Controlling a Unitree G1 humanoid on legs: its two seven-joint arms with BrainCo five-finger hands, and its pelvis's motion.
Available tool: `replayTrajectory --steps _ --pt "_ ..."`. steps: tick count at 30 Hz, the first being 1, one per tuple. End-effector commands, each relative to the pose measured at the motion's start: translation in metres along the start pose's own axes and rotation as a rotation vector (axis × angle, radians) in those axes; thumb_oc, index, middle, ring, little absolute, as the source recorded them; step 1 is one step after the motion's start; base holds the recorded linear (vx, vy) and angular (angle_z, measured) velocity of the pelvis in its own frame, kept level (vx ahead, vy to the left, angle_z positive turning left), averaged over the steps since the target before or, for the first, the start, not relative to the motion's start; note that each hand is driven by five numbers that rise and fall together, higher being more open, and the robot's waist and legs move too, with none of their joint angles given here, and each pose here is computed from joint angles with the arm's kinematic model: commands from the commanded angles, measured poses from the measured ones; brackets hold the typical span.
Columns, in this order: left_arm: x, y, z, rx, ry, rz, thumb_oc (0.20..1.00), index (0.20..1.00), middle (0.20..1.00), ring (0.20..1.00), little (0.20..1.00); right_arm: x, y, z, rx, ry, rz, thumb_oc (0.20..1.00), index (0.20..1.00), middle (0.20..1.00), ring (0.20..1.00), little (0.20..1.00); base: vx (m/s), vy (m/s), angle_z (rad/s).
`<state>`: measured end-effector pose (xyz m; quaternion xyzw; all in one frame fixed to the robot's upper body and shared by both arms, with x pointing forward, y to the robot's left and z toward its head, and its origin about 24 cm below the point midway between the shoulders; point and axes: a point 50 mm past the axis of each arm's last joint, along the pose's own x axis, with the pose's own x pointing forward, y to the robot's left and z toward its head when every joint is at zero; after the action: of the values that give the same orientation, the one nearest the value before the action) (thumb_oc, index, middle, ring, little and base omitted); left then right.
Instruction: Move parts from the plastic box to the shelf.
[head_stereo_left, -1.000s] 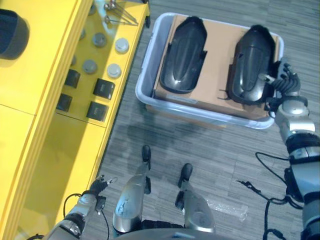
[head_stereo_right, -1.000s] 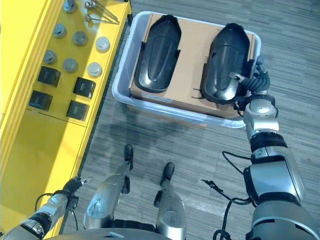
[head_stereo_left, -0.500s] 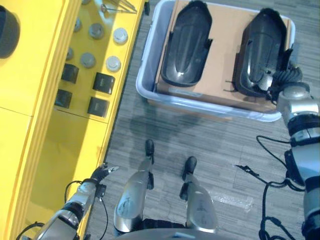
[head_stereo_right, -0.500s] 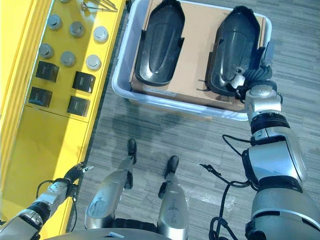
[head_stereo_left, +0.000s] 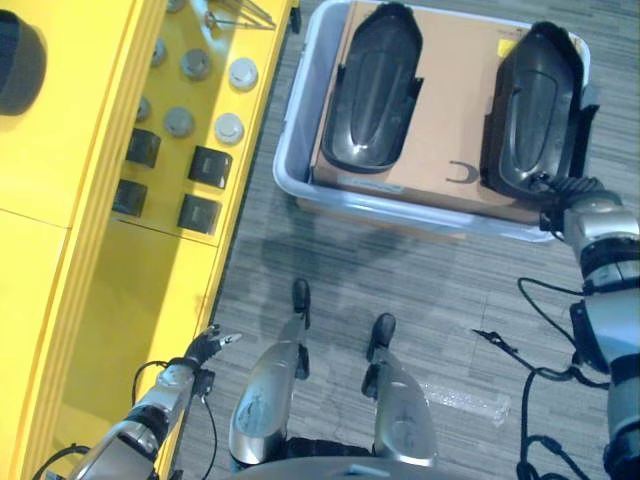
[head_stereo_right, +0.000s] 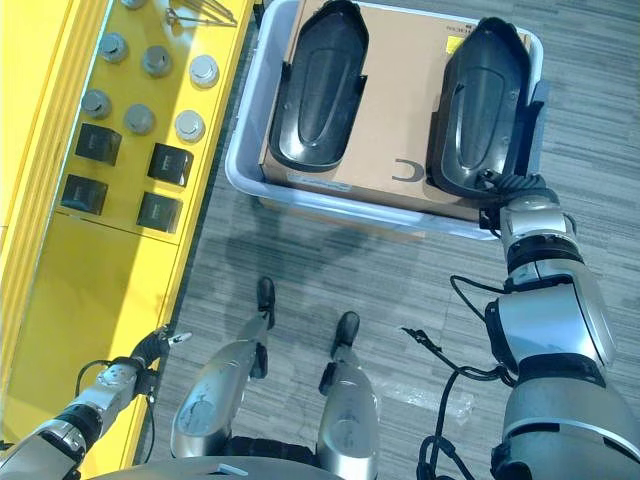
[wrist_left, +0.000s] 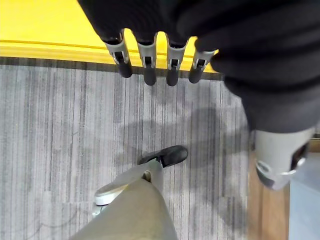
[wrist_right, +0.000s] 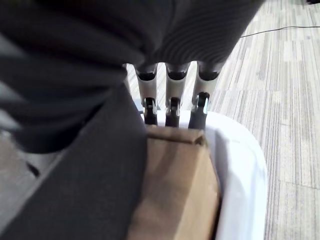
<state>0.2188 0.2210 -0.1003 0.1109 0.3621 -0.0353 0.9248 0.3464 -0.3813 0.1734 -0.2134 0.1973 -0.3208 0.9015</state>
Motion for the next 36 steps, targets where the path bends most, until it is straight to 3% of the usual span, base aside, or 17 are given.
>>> replayTrajectory --steps 1,10,18,23,27,31,36 --pt "-0.004 0.000 -0.010 -0.004 -0.002 0.018 1.000 1.000 1.000 1.000 1.000 0.003 -0.023 -0.021 -0.076 0.013 -0.093 0.200 0.200 0.200 0.200 0.200 -0.01 -0.006 0.06" --pt "-0.014 0.014 -0.003 0.001 -0.112 0.128 1.000 1.000 1.000 1.000 1.000 -0.005 -0.022 -0.050 -0.054 -0.196 -0.230 0.200 0.200 0.200 0.200 0.200 0.00 -0.042 0.03" --pt "-0.036 0.038 0.072 -0.030 -0.377 0.190 1.000 1.000 1.000 1.000 1.000 -0.044 -0.016 -0.052 -0.204 -0.502 -0.328 0.200 0.200 0.200 0.200 0.200 -0.01 -0.054 0.02" --pt "-0.060 0.039 0.133 -0.196 -0.605 0.136 1.000 1.000 1.000 1.000 1.000 -0.083 -0.011 -0.027 -0.196 -0.773 -0.414 0.200 0.200 0.200 0.200 0.200 -0.03 -0.008 -0.05" --pt "-0.080 0.016 0.192 -0.247 -0.819 -0.066 1.000 1.000 1.000 1.000 1.000 -0.115 0.000 0.009 -0.124 -1.031 -0.432 0.200 0.200 0.200 0.200 0.200 -0.06 -0.020 -0.09" --pt "-0.091 -0.050 0.250 -0.292 -0.943 -0.319 1.000 1.000 1.000 1.000 1.000 -0.159 0.034 0.078 -0.002 -1.320 -0.318 0.200 0.200 0.200 0.200 0.200 -0.06 -0.012 -0.10" --pt "-0.098 -0.075 0.271 -0.261 -0.989 -0.389 1.000 1.000 1.000 1.000 1.000 -0.178 0.053 0.102 0.030 -1.419 -0.272 0.200 0.200 0.200 0.200 0.200 -0.01 0.013 -0.15"
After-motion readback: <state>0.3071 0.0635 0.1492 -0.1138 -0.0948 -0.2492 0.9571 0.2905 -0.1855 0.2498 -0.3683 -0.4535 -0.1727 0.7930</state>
